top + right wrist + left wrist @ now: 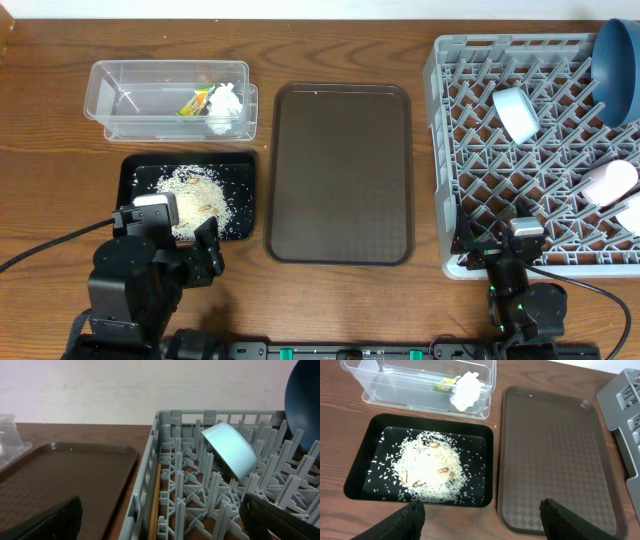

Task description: Sort waste into correct bins and load items into the dishwasher rack

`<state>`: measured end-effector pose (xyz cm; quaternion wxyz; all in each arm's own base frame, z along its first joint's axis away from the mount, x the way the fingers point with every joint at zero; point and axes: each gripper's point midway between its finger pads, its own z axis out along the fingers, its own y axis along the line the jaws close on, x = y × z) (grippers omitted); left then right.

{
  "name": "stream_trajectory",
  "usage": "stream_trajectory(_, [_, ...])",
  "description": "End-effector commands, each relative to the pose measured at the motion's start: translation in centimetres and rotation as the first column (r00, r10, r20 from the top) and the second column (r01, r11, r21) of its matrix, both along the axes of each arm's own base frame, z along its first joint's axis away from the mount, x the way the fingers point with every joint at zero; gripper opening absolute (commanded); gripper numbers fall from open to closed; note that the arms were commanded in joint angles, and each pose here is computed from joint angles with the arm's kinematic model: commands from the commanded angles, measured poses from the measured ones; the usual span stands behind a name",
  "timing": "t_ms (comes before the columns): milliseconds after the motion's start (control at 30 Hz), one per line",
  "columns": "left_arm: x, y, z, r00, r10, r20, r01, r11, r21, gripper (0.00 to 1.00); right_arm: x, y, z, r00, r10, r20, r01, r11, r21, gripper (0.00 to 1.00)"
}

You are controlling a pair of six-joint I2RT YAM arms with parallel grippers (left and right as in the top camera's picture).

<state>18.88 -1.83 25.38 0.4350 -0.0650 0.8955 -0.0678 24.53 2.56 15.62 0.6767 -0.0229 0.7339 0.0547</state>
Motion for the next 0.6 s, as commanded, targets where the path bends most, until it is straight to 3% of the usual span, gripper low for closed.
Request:
stream_trajectory(0, [0.0, 0.3, -0.1, 1.0, 0.021, -0.003, -0.021, 1.0, 0.0, 0.77, 0.0, -0.4, 0.0, 1.0, -0.02, 0.004, 0.02, 1.0, -0.004, 0.99])
stream_trajectory(300, [-0.4, 1.1, -1.8, 0.999, 0.047, -0.019, -0.046, 0.999, 0.026, 0.77, 0.0, -0.4, 0.0, 1.0, -0.02, 0.004, 0.02, 1.0, -0.004, 0.99])
stream_trajectory(567, [0.0, 2.1, -6.6, 0.989, 0.101, 0.111, -0.103, 0.995, 0.012, 0.77, 0.0, -0.4, 0.0, 1.0, -0.02, 0.004, 0.02, 1.0, -0.004, 0.99])
